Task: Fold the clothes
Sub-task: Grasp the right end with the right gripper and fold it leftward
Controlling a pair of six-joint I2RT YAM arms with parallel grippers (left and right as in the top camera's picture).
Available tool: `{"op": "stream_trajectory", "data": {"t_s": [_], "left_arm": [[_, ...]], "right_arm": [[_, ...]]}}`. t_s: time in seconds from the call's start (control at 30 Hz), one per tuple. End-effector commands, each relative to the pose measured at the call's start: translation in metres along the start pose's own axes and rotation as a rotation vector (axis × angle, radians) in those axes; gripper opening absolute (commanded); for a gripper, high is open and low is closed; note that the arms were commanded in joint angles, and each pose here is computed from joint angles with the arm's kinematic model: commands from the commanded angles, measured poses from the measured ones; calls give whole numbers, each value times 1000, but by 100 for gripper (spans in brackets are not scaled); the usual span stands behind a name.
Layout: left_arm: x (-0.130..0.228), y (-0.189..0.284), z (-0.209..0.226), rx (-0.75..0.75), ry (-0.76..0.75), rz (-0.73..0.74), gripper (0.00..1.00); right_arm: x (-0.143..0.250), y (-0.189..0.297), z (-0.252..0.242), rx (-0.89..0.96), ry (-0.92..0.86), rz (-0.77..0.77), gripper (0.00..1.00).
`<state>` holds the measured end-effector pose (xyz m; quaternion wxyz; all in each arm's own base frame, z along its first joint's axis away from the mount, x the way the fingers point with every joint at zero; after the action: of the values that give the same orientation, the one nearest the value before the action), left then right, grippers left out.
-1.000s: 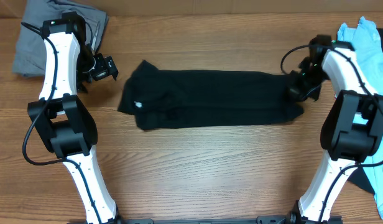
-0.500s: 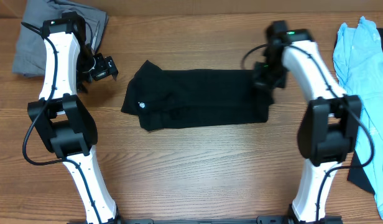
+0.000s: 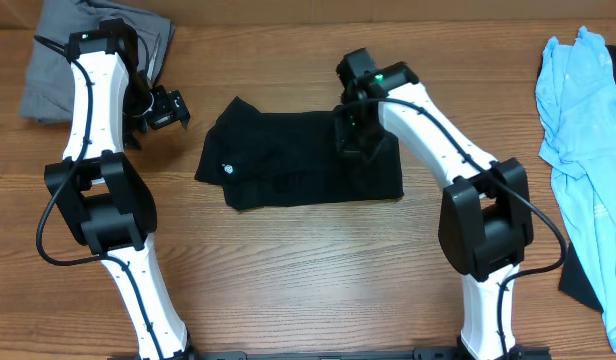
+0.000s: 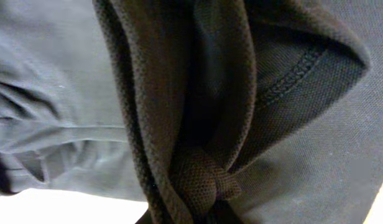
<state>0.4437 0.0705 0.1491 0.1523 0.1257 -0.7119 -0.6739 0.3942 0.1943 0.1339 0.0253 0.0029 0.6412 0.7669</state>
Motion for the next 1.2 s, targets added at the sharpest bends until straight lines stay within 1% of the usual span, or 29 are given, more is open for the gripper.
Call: {"op": "stream_trajectory", "data": {"t_s": [0.0, 0.03, 0.07, 0.1, 0.13, 0.17, 0.33, 0.53, 0.67, 0.8, 0.93, 1.0, 1.03, 1.17], "left_arm": [[-1, 6, -3, -6, -9, -19, 100], [-1, 6, -3, -6, -9, -19, 100], [-1, 6, -3, -6, -9, -19, 100], [-1, 6, -3, -6, -9, -19, 100], [-1, 6, -3, -6, -9, -19, 100], [-1, 6, -3, -6, -9, -19, 100], [0, 6, -3, -7, -9, -16, 100], [0, 6, -3, -7, -9, -15, 100], [1, 6, -2, -8, -9, -9, 100], [1, 6, -2, -8, -9, -9, 100], [1, 6, -2, -8, -9, -9, 100], [1, 6, -2, -8, -9, -7, 100], [2, 6, -2, -9, -9, -5, 100], [3, 6, -2, -11, -9, 2, 100]], "right_arm": [[-3, 7, 13, -31, -27, -33, 17], [-2, 7, 15, -39, -24, -35, 40], [-2, 7, 17, -45, -21, -34, 54], [-2, 7, 18, -55, -20, -33, 65], [-2, 7, 20, -65, -18, -31, 72], [-2, 7, 21, -71, -17, -32, 74], [-8, 12, 16, -59, -26, -55, 74], [-30, 31, -4, -74, -83, -111, 76], [-39, 21, -21, -85, -111, -121, 71], [-38, 3, -20, -160, -96, -93, 69], [-37, -14, -18, -202, -102, -65, 63], [-36, -23, -13, -242, -113, -38, 54], [-36, -27, -9, -272, -108, -25, 51], [-39, -30, 5, -344, -78, -27, 48]]}}
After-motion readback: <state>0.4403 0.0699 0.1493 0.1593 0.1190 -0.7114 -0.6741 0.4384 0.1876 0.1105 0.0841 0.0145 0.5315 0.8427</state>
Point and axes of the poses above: each gripper's point midway between its finger pads, its own y axis back along the fingers, its own z axis along the line the jaws close on, x = y × z, the point moved 7 cm from there along y, back along the fingers, and after that the axes turned 5 degrees about -y, right-handed, at the moved point
